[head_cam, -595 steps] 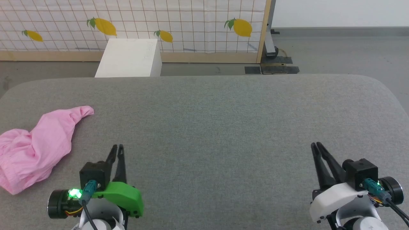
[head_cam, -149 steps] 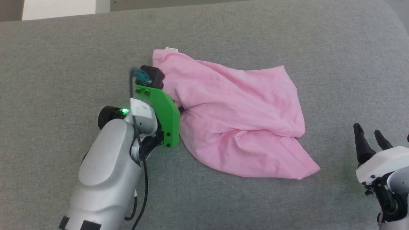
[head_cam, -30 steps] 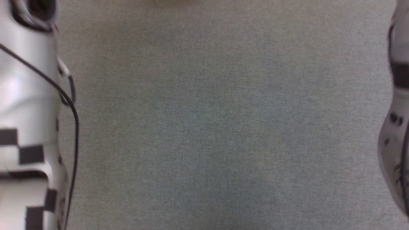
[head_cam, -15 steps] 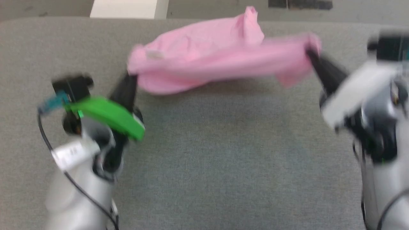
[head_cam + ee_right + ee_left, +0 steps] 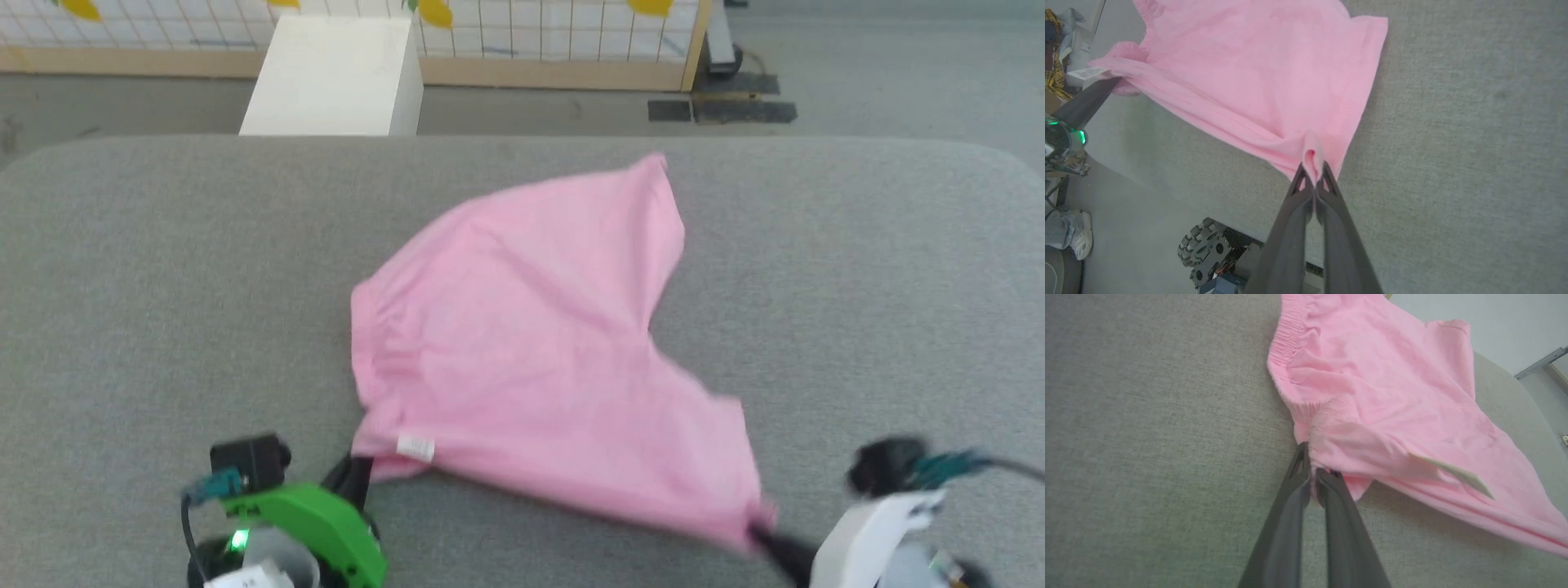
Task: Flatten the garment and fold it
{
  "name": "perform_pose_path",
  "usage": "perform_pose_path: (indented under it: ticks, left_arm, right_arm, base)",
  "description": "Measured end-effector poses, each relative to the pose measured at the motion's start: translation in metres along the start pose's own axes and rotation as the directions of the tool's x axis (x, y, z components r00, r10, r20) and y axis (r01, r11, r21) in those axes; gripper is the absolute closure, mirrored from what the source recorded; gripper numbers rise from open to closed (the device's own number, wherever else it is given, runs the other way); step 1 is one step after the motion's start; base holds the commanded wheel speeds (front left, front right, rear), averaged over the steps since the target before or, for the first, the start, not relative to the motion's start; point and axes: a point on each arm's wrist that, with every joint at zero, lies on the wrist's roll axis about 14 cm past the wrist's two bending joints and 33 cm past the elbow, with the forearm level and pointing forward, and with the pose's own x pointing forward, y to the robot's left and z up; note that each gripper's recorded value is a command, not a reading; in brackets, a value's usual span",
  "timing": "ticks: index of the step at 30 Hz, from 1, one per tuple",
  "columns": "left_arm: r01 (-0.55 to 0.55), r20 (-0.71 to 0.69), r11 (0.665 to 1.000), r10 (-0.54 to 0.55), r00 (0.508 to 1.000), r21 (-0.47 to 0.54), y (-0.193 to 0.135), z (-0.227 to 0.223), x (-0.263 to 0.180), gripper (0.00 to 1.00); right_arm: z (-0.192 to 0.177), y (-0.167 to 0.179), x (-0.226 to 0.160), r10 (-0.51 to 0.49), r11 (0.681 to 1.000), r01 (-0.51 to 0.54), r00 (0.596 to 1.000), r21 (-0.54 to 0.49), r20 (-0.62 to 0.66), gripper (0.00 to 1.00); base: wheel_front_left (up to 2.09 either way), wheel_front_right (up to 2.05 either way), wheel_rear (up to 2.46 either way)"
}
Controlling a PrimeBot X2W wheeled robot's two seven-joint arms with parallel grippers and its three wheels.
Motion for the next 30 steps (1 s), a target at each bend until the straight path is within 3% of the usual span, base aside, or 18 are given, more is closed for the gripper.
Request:
perform_pose_path:
  ticks: [6, 9, 11, 14, 18, 24, 30]
  left_arm:
    - [-0.136, -0.116, 0.990, 0.140, 0.983, 0.038, 0.030, -0.029, -0.025, 1.00]
    - [-0.164, -0.138, 0.986, 0.164, 0.977, 0.013, 0.035, -0.033, -0.034, 1.00]
    - [-0.164, -0.130, 0.986, 0.159, 0.979, -0.027, 0.034, -0.029, -0.036, 1.00]
    - [-0.144, -0.093, 0.984, 0.134, 0.987, -0.105, 0.029, -0.015, -0.034, 1.00]
    - [-0.091, -0.023, 0.982, 0.089, 0.996, -0.167, 0.019, 0.013, -0.021, 1.00]
    - [-0.001, 0.062, 0.992, 0.009, 0.998, -0.123, 0.000, 0.064, 0.020, 1.00]
    - [0.014, 0.049, 0.995, -0.009, 0.999, -0.099, 0.002, 0.075, 0.057, 1.00]
  right_arm:
    - [-0.067, 0.019, -0.017, 0.060, 0.998, -0.053, 0.961, 0.035, -0.270, 1.00]
    - [-0.081, 0.028, -0.025, 0.104, 0.994, -0.090, 0.933, 0.057, -0.344, 1.00]
    - [-0.075, 0.030, -0.027, 0.114, 0.993, -0.101, 0.935, 0.055, -0.336, 1.00]
    - [-0.043, 0.028, -0.025, 0.102, 0.995, -0.098, 0.966, 0.026, -0.238, 1.00]
    - [0.031, 0.024, -0.014, 0.074, 0.996, -0.075, 0.997, -0.050, -0.008, 1.00]
    - [0.120, 0.016, 0.016, 0.044, 0.994, -0.022, 0.976, -0.105, 0.215, 1.00]
    - [0.166, 0.010, 0.065, 0.014, 0.990, 0.024, 0.966, -0.142, 0.257, 1.00]
  base:
    - [0.00, 0.00, 0.00]
    - [0.00, 0.00, 0.00]
    - [0.00, 0.00, 0.00]
    - [0.00, 0.00, 0.00]
    - [0.00, 0.00, 0.00]
    - [0.00, 0.00, 0.00]
    - [0.00, 0.00, 0.00]
